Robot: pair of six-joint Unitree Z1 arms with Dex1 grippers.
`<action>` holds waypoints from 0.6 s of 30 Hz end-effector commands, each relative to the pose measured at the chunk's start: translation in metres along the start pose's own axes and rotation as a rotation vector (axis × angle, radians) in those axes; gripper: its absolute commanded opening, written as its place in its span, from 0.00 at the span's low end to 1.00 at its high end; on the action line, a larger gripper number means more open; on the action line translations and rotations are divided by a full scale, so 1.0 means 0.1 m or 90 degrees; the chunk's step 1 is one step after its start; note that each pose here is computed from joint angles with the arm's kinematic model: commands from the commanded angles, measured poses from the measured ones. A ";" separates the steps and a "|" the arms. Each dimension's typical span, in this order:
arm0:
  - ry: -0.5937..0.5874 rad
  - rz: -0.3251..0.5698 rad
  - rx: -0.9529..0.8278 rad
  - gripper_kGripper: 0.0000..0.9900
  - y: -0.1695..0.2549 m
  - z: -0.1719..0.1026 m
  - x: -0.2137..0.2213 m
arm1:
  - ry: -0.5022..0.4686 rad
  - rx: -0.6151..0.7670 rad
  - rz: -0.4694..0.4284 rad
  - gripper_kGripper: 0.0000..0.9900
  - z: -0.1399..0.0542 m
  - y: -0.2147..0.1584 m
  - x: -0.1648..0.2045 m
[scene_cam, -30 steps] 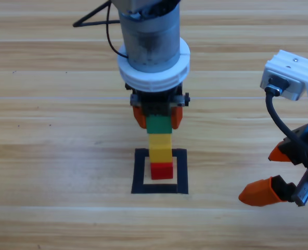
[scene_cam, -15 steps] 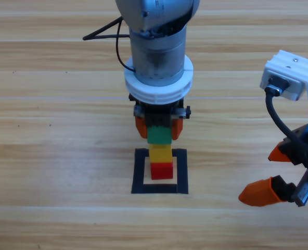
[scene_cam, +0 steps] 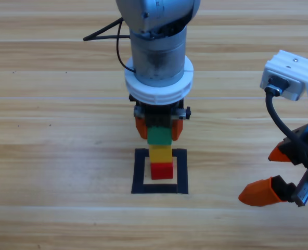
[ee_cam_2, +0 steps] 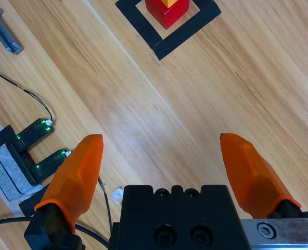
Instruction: Stack the blocks in the rectangular block: red at the bottom, yellow in the middle, green on top
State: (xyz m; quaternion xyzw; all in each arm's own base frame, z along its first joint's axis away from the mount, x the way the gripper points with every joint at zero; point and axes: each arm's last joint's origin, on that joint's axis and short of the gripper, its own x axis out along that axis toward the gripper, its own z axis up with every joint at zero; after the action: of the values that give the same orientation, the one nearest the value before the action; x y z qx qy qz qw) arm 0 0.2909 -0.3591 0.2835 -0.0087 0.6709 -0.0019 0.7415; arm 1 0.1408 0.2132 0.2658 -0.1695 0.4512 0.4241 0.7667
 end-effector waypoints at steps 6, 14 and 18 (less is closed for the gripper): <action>0.020 0.036 0.010 0.00 -0.09 0.06 0.32 | 0.016 0.008 0.004 1.00 -0.02 -0.06 0.03; 0.021 0.039 0.010 0.00 -0.09 0.06 0.34 | 0.017 0.009 0.005 1.00 -0.03 -0.06 0.03; 0.022 0.041 0.010 0.00 -0.09 0.06 0.36 | 0.017 0.008 0.005 1.00 -0.03 -0.06 0.03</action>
State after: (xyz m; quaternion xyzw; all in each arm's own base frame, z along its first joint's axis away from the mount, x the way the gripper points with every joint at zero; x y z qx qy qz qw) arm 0 0.2938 -0.3627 0.2714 -0.0011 0.6768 0.0049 0.7361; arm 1 0.1408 0.2132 0.2658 -0.1695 0.4512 0.4241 0.7667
